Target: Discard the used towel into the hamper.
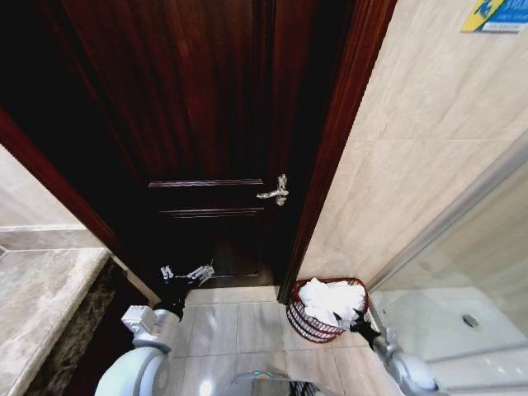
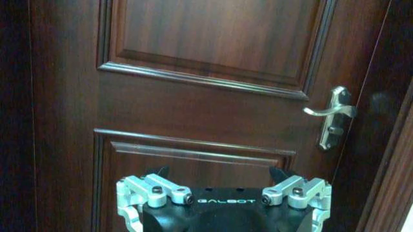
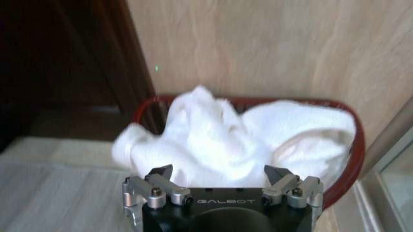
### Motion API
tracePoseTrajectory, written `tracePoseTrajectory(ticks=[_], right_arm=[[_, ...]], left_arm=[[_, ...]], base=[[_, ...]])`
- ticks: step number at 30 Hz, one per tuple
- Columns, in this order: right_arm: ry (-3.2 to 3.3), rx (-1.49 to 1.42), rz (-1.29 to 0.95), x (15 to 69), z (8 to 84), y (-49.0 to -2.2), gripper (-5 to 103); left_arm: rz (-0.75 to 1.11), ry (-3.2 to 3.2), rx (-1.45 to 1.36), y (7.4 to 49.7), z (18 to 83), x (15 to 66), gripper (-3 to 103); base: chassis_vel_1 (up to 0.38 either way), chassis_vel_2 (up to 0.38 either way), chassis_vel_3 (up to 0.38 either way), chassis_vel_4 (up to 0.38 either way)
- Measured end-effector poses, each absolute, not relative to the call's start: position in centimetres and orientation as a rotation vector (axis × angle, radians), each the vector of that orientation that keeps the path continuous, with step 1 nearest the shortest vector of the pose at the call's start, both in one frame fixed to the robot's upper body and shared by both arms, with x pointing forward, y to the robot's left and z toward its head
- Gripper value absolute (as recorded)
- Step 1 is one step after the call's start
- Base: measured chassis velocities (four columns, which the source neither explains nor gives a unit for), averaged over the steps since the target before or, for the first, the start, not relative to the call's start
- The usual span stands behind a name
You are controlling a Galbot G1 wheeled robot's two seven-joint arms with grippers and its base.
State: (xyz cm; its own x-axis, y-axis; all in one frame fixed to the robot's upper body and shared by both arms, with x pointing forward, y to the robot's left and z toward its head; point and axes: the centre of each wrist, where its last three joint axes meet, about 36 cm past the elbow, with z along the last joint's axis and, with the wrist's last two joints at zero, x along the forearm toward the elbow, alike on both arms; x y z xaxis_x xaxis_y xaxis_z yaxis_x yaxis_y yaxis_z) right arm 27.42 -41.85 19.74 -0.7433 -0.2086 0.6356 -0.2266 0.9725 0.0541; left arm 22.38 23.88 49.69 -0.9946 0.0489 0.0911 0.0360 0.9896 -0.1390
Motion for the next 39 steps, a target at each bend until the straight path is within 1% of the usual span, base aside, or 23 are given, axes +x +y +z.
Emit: tracePoseTrajectory(ticks=[1,4,13,17,22,26,30,33,39], right_arm=[[-2.422,0.303,0.047,27.3,18.8,-41.8,94],[-2.407,0.288,0.052,27.9,17.6,-41.8,96],[-2.356,0.264,0.102,32.3,14.8,-41.7,98],[-2.368,0.264,0.133,37.5,14.4,-40.7,99],[-2.334,0.249,0.129,39.7,13.3,-40.9,99],[-2.307,0.239,0.116,40.3,12.0,-40.8,99],[-2.284,0.241,0.110,40.9,11.0,-39.8,100],[-2.265,0.257,0.091,41.7,10.3,-38.0,100],[-2.218,0.223,0.071,43.0,9.8,-37.4,100]], left_arm=[[0.210,-3.039,-0.065,23.9,49.7,22.4,100],[0.210,-3.039,-0.065,23.9,49.7,22.4,100],[0.210,-3.039,-0.065,23.9,49.7,22.4,100],[0.210,-3.039,-0.065,23.9,49.7,22.4,100],[0.210,-3.039,-0.065,23.9,49.7,22.4,100],[0.210,-3.039,-0.065,23.9,49.7,22.4,100],[0.210,-3.039,-0.065,23.9,49.7,22.4,100],[0.210,-3.039,-0.065,23.9,49.7,22.4,100],[0.210,-3.039,-0.065,23.9,49.7,22.4,100]], base=[[0.000,0.000,0.000,0.000],[0.000,0.000,0.000,0.000],[0.000,0.000,0.000,0.000],[0.000,0.000,0.000,0.000],[0.000,0.000,0.000,0.000],[0.000,0.000,0.000,0.000],[0.000,0.000,0.000,0.000],[0.000,0.000,0.000,0.000],[0.000,0.000,0.000,0.000]])
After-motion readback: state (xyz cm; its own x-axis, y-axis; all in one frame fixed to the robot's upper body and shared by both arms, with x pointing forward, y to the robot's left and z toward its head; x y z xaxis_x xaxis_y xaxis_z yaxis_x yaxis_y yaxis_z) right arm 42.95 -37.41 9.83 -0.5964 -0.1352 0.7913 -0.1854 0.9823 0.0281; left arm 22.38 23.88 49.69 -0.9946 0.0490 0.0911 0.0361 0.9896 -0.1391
